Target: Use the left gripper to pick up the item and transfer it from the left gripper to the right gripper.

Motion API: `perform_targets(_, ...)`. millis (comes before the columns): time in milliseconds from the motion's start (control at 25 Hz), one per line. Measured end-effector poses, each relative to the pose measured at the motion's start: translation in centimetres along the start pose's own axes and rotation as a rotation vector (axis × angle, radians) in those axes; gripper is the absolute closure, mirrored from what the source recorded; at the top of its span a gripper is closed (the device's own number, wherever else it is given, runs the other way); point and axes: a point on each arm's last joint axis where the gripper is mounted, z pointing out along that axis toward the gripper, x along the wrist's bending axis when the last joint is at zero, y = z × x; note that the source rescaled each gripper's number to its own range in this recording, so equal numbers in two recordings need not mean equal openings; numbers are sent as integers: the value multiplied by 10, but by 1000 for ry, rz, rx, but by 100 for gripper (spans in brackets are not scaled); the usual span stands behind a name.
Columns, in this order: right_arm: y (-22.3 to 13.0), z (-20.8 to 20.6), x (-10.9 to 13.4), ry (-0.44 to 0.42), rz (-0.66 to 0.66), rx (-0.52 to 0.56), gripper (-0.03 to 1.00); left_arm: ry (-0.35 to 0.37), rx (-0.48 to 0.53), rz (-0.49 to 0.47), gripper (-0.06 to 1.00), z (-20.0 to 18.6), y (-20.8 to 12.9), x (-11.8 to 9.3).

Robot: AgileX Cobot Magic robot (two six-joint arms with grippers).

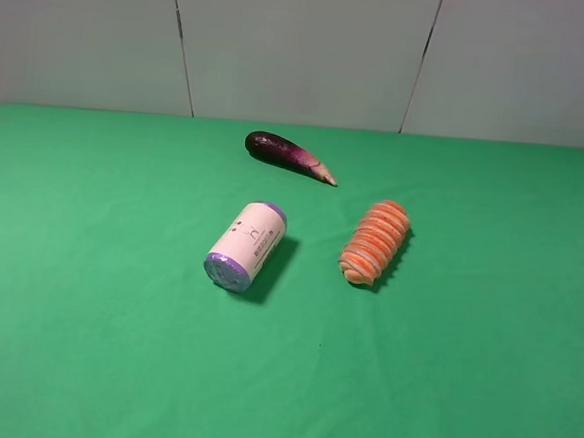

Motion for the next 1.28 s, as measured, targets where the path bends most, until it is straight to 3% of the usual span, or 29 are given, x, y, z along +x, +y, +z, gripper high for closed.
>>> perform_targets(1280, 1, 0, 0, 0, 3, -11, -3, 0, 0, 0, -3, 0, 0, 0)
